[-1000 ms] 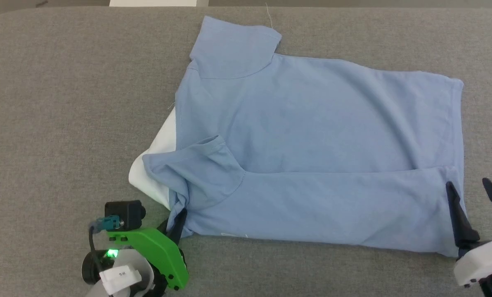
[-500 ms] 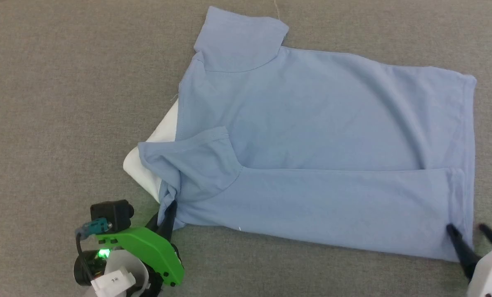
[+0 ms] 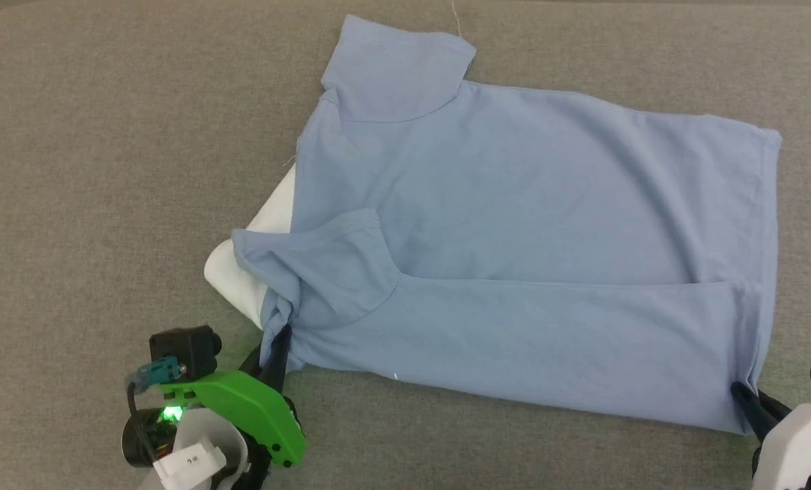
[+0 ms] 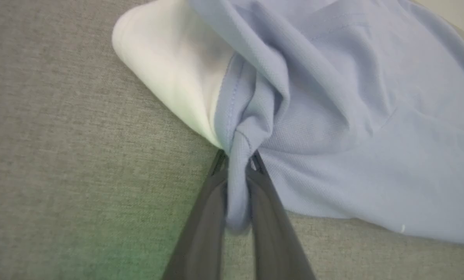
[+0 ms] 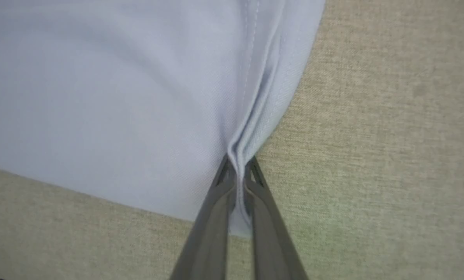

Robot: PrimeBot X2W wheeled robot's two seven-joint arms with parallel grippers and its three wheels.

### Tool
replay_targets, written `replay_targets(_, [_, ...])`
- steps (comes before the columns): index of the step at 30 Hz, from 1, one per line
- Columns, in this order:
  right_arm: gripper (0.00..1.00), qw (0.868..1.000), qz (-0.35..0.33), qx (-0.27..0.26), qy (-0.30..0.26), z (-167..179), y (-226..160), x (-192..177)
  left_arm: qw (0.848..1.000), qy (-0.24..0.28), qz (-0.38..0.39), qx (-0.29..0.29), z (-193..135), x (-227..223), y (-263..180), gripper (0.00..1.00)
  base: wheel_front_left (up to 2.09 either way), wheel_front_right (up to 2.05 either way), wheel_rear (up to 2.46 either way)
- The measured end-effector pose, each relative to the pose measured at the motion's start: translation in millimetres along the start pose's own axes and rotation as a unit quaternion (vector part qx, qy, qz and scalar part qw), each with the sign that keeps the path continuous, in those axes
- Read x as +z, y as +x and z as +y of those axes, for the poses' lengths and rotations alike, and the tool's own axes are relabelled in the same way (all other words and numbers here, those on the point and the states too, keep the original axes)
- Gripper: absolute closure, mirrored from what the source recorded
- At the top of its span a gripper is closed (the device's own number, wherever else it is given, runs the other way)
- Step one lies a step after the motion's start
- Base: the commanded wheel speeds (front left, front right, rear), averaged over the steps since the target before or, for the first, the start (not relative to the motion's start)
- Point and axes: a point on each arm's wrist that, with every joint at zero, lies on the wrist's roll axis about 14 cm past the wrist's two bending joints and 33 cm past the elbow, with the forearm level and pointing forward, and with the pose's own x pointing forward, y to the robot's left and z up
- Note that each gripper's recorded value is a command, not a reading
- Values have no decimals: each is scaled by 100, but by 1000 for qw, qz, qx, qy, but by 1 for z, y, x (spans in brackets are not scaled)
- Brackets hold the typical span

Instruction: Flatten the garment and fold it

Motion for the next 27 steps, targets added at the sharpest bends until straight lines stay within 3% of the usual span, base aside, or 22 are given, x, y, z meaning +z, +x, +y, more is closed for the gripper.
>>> replay_targets(7, [100,998,-61,-14,-22,-12,-18,39,999,3,-40,-5,-5,30,-9,100,0,0,0])
replay_targets(12, [100,996,-85,-32,-13,-22,-36,53,1000,-1,-14,2,-4,23,-29,100,0,0,0])
replay_targets(27, [100,998,19,-55,37,-25,-38,-20,989,-96,105,41,0,-61,-64,100,0,0,0])
